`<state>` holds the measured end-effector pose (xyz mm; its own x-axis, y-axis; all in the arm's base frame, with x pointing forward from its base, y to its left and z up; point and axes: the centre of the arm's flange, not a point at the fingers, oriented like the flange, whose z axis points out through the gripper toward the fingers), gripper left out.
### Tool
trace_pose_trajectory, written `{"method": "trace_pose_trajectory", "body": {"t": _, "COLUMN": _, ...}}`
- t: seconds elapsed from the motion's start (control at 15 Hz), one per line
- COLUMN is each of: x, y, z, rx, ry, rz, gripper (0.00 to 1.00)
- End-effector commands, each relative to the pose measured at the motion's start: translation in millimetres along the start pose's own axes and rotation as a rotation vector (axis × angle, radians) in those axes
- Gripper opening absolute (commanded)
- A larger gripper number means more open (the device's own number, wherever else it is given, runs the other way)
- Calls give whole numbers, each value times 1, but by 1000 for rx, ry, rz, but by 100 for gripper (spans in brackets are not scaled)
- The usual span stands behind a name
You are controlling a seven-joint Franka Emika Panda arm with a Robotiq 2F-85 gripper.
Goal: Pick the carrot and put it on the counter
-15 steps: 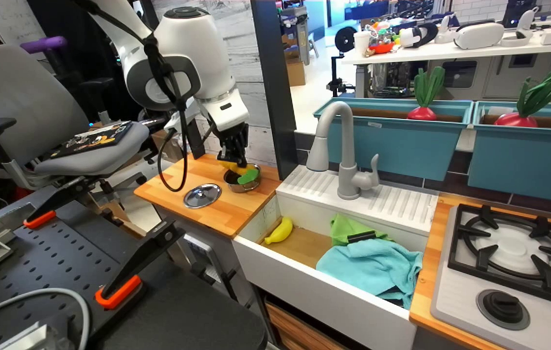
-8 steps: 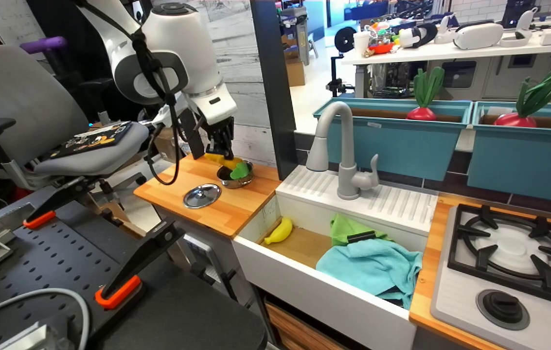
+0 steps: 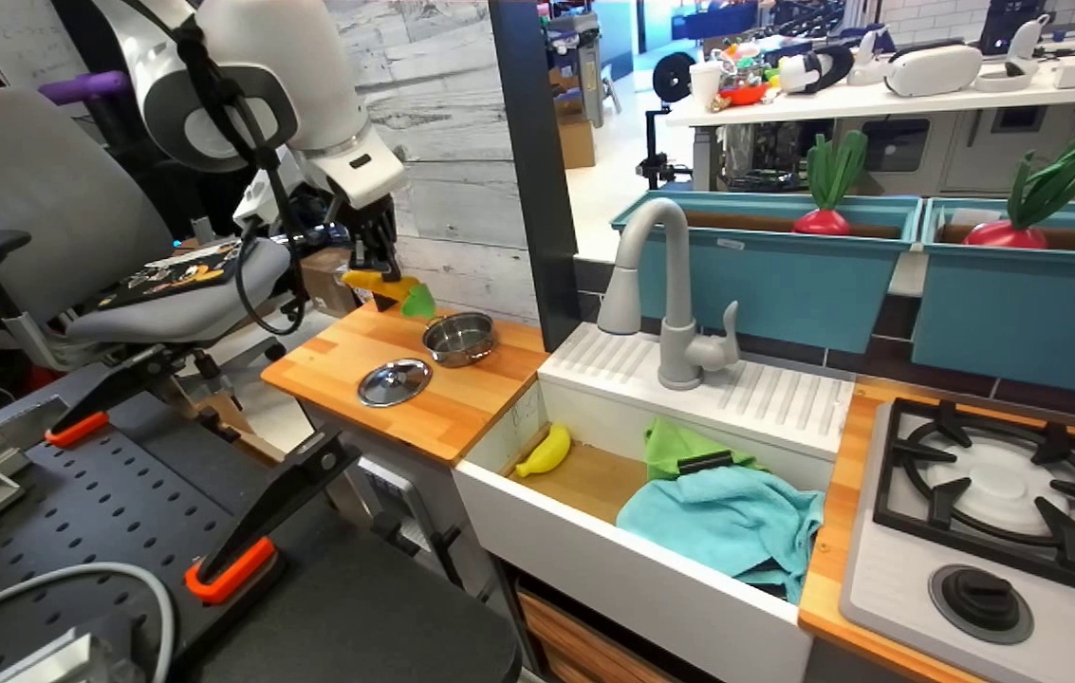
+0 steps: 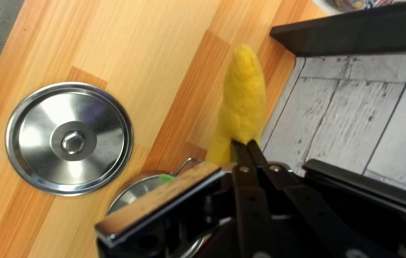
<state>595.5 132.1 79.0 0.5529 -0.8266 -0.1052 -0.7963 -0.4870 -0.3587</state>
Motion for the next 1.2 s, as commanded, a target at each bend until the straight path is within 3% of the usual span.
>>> {"method": "trace_pose_trajectory", "body": {"t": 0.0, "x": -17, "y": 0, "z": 2, "rx": -6, "ry": -27, "rz": -49, "gripper": 0}}
{"method": "trace_pose_trajectory", "body": {"t": 0.27, "x": -30, "y": 3, "z": 27, "rx": -48, "ry": -55, "rz": -76, "gripper": 0}}
{"method": "trace_pose_trajectory", "body": {"t": 0.73, "x": -46, "y": 33, "z": 75, "rx": -192, "ry": -102, "rz": -108, "gripper": 0}}
{"method": "trace_pose_trajectory", "body": {"t": 0.87, "x": -46, "y": 39, "z": 81, "rx": -227, "ry": -110, "rz": -113, "gripper": 28}}
{"method": "trace_pose_trajectory", "body": {"t": 1.13, "x": -46, "y": 36, "z": 78, "rx": -241, "ry": -122, "rz": -127, "gripper": 56}}
